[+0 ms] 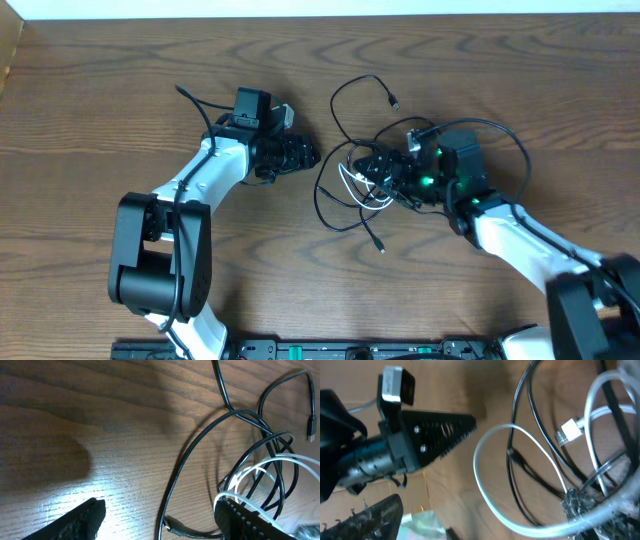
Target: Untangle cables
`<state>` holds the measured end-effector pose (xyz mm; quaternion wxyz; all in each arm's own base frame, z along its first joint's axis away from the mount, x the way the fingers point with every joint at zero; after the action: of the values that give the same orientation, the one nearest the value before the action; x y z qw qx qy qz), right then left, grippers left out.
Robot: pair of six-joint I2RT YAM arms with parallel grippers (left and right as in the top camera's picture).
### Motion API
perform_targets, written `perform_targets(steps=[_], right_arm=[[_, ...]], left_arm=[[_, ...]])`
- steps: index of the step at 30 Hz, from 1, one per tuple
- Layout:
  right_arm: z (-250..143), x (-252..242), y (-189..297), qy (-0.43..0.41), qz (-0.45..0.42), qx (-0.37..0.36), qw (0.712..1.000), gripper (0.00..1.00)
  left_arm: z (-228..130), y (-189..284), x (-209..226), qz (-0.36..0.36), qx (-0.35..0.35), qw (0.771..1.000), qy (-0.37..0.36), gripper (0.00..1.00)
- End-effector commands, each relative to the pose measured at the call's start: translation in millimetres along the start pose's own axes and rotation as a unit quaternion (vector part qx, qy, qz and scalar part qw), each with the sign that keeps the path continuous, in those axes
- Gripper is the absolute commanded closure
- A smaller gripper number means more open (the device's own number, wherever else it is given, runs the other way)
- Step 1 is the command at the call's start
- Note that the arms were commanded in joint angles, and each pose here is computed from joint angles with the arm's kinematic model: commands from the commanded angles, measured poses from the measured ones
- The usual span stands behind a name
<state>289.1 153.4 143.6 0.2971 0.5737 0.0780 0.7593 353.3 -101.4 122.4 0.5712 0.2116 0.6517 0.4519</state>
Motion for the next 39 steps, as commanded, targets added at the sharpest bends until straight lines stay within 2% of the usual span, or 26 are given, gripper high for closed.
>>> perform_targets(steps=[1,4,7,8,11,15,18,21,23,26,27,28,29,30,35,39], right_arm=[[-3.0,-13.0,-14.5,-0.029,0.004,0.008,1.0,0.01],[2.4,-19.9,-23.8,-0.007,0.016,-0.01,1.0,0.05],[17.8,-21.3,-27.5,0.027,0.047,-0.058,0.997,0.23],[23.1,-22.2,-26.8,0.029,0.055,-0.075,0.995,0.26],[35.1,-28.3,-23.9,0.039,0.064,-0.114,0.991,0.24],[36.3,-39.9,-26.1,0.034,0.038,-0.129,0.99,0.2],[34.6,-44.5,-28.9,0.042,0.03,-0.128,0.991,0.27],[34.1,-41.9,-28.8,0.06,0.042,-0.121,0.99,0.45],[35.1,-36.5,-27.8,0.076,0.062,-0.119,0.988,0.52],[38.7,-20.8,-22.3,0.145,0.122,-0.118,0.975,0.55],[40.5,-16.4,-19.1,0.162,0.141,-0.119,0.969,0.6],[42.2,-12.6,-15.5,0.178,0.159,-0.12,0.964,0.7],[43.9,-9.4,-11.5,0.194,0.174,-0.121,0.958,0.89],[45.8,-6.9,-7.0,0.21,0.189,-0.122,0.951,0.99],[54.3,7.8,21.0,0.272,0.258,-0.126,0.918,0.99],[61.8,24.8,44.7,0.279,0.284,-0.144,0.906,0.99]], left_arm=[[2.2,-2.3,1.7,-0.001,0.003,1.0,-0.001,0.25],[2.2,-2.3,1.6,-0.001,0.003,1.0,-0.001,0.25],[2.2,-2.3,1.6,-0.001,0.003,1.0,-0.001,0.25],[2.2,-2.3,1.6,-0.001,0.003,1.0,-0.001,0.25],[2.3,-2.3,1.6,-0.001,0.003,1.0,-0.001,0.25],[2.4,-2.3,1.5,-0.001,0.002,1.0,-0.001,0.25],[2.3,-2.3,1.6,-0.001,0.003,1.0,-0.001,0.25],[2.3,-2.3,1.6,-0.001,0.003,1.0,-0.001,0.25],[2.3,-2.3,1.6,-0.001,0.003,1.0,-0.001,0.25],[2.3,-2.3,1.6,-0.001,0.003,1.0,-0.001,0.25],[2.3,-2.3,1.6,-0.001,0.003,1.0,-0.001,0.25],[2.3,-2.3,1.6,-0.001,0.003,1.0,-0.001,0.25],[2.3,-2.3,1.6,-0.001,0.003,1.0,-0.001,0.25],[2.3,-2.3,1.6,-0.001,0.003,1.0,-0.001,0.25],[2.3,-2.3,1.6,-0.001,0.003,1.0,-0.002,0.25],[2.3,-2.3,1.6,-0.001,0.003,1.0,-0.002,0.25]])
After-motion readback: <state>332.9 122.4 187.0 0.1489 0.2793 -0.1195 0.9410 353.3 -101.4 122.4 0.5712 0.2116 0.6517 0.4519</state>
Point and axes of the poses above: each gripper's point midway between its finger pads, its own y axis back along the fingers, its own x axis along the line the jaws close on, z = x × y, the point moved 10 cm from there along y, back along the fingers, and after that the axes turned 15 degrees about y, right-handed, at the moved point
